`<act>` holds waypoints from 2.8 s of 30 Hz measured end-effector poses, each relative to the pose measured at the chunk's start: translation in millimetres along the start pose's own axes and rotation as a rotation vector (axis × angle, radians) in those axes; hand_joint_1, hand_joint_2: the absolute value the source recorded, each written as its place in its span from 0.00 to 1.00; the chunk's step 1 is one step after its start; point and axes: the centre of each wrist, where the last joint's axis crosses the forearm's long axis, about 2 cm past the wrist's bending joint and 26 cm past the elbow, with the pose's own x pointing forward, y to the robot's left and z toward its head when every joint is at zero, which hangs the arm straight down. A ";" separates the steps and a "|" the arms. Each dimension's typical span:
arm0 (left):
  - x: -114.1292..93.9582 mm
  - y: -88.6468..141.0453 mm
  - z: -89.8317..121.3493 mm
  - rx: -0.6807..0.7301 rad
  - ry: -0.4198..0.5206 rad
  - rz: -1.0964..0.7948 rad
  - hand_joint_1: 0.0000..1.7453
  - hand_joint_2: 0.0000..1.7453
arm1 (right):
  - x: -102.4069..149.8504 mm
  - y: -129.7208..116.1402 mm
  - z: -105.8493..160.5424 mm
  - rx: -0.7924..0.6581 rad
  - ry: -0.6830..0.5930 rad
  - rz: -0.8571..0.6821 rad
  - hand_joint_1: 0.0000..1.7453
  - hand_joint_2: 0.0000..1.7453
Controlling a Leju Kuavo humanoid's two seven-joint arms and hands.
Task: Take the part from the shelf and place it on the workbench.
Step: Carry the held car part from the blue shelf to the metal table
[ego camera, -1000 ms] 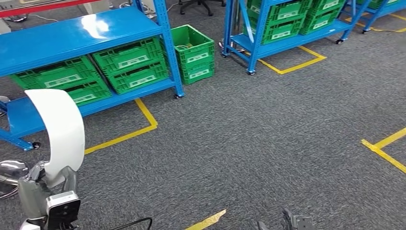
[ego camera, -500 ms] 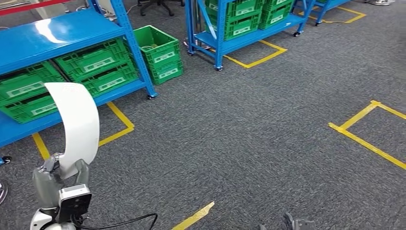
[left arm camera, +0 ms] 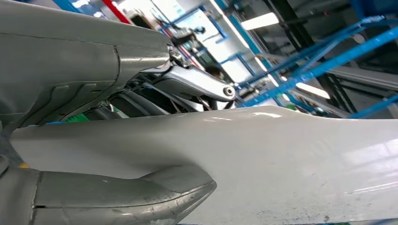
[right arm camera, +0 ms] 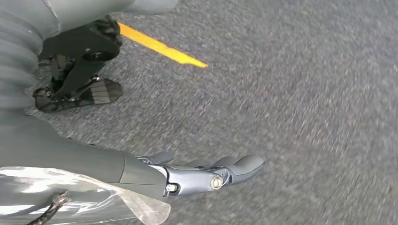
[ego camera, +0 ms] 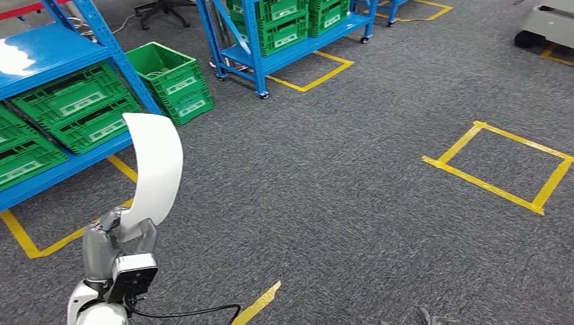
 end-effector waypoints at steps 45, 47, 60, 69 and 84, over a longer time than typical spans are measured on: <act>-26.1 -31.6 -3.1 -0.159 0.073 0.189 1.00 1.00 | -20.7 9.3 21.2 -0.033 0.155 0.061 0.00 1.00; -27.6 -31.4 -2.2 -0.159 0.080 0.187 1.00 1.00 | -20.0 9.5 20.2 -0.030 0.154 0.064 0.00 1.00; -33.8 -29.6 2.9 -0.164 0.105 0.177 1.00 1.00 | -20.2 8.9 20.5 -0.032 0.162 0.070 0.00 1.00; -34.2 -34.3 2.2 -0.164 0.114 0.186 1.00 1.00 | -22.0 5.5 23.2 -0.031 0.174 0.080 0.00 1.00; -35.3 -36.9 1.8 -0.165 0.122 0.190 1.00 1.00 | -20.7 4.8 21.3 -0.036 0.172 0.077 0.00 1.00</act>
